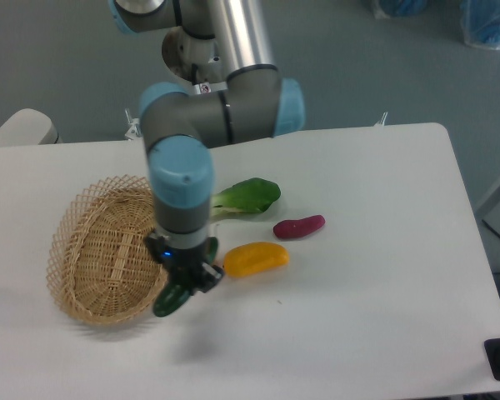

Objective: Pick up the cucumber from the basket
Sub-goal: 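Lift the held cucumber up out of the basket, then carry the cucumber away from the basket past the yellow pepper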

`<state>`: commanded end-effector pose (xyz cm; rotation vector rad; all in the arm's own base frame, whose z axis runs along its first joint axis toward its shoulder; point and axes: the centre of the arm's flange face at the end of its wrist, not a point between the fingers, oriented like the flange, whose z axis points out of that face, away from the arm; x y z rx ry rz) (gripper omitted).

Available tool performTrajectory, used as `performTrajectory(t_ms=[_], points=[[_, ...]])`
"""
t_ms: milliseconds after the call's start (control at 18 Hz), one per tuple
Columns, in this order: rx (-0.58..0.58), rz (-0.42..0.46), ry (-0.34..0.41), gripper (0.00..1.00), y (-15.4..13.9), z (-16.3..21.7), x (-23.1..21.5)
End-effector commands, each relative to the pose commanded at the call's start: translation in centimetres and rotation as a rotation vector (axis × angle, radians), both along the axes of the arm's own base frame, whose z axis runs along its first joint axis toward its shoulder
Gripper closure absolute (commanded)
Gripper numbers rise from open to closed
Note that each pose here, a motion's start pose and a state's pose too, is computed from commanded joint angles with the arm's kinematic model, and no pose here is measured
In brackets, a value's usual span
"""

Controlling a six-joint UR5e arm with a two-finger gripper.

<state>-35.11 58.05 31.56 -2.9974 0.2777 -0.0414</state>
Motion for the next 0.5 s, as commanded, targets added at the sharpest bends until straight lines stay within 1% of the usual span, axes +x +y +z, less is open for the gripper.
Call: performTrajectory(t_ms=[222, 389, 500], points=[[-0.012, -0.057, 0.015, 0.81, -1.3, -1.4, -4.5], [-0.011, -0.069, 0.022, 0.81, -1.6, -2.1, -7.4], [-0.017, -0.102, 0.021, 0.81, -1.9, -2.3, -8.5]])
